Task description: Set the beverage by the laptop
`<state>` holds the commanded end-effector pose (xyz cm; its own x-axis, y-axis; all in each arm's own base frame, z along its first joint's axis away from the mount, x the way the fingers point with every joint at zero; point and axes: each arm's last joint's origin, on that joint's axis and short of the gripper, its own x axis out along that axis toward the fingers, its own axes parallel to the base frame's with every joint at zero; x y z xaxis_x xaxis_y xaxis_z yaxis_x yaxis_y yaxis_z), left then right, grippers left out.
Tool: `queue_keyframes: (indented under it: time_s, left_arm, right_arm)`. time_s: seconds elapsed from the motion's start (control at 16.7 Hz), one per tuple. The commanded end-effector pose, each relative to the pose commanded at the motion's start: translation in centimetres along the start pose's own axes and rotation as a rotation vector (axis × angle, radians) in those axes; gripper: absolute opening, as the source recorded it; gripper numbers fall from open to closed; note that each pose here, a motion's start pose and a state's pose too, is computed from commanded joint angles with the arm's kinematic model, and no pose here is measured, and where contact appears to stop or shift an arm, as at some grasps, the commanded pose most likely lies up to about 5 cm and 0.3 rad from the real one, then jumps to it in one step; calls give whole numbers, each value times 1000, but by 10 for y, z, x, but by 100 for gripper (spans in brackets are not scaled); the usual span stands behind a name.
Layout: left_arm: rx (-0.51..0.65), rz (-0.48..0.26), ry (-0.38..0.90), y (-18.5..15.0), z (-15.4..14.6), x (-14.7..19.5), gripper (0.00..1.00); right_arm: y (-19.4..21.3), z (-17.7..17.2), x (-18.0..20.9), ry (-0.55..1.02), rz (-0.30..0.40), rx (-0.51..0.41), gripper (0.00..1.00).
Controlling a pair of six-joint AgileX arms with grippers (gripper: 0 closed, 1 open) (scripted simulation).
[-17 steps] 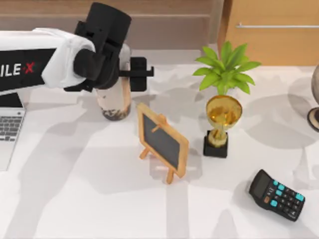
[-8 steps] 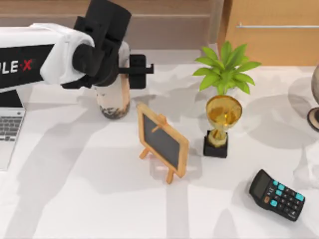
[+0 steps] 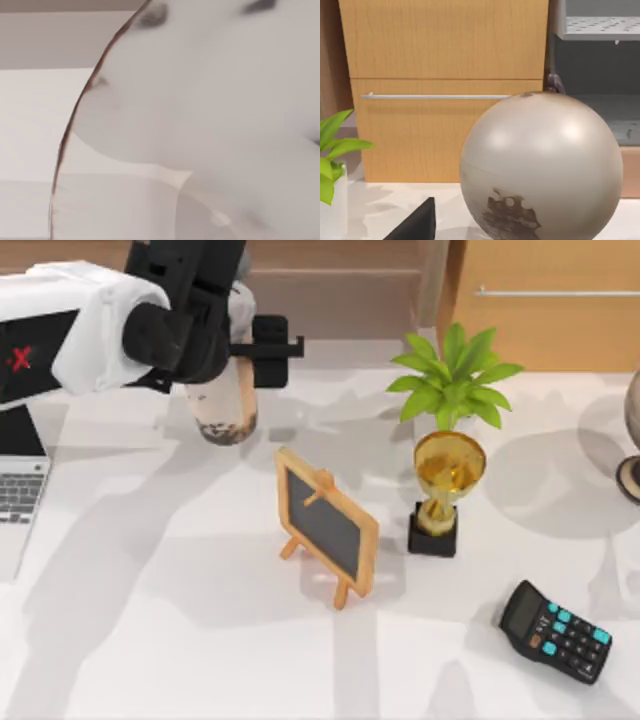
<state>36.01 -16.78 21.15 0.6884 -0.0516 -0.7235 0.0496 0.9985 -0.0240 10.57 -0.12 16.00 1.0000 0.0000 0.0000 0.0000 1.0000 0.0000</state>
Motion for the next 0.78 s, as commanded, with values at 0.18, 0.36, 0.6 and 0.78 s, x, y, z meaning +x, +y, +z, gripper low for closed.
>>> queue_keyframes:
  time_s: [0.18, 0.36, 0.6, 0.78]
  left_arm:
    - [34, -6, -4, 11, 3, -11, 0]
    - [73, -13, 0, 25, 1, -22, 0]
    - [103, -25, -18, 46, -3, -40, 0]
    - [97, -27, -42, 64, -8, -55, 0]
  right_arm:
    - [0, 0, 0, 0, 0, 0, 100]
    - [0, 0, 0, 0, 0, 0, 100]
    - [0, 0, 0, 0, 0, 0, 100]
    - [0, 0, 0, 0, 0, 0, 100]
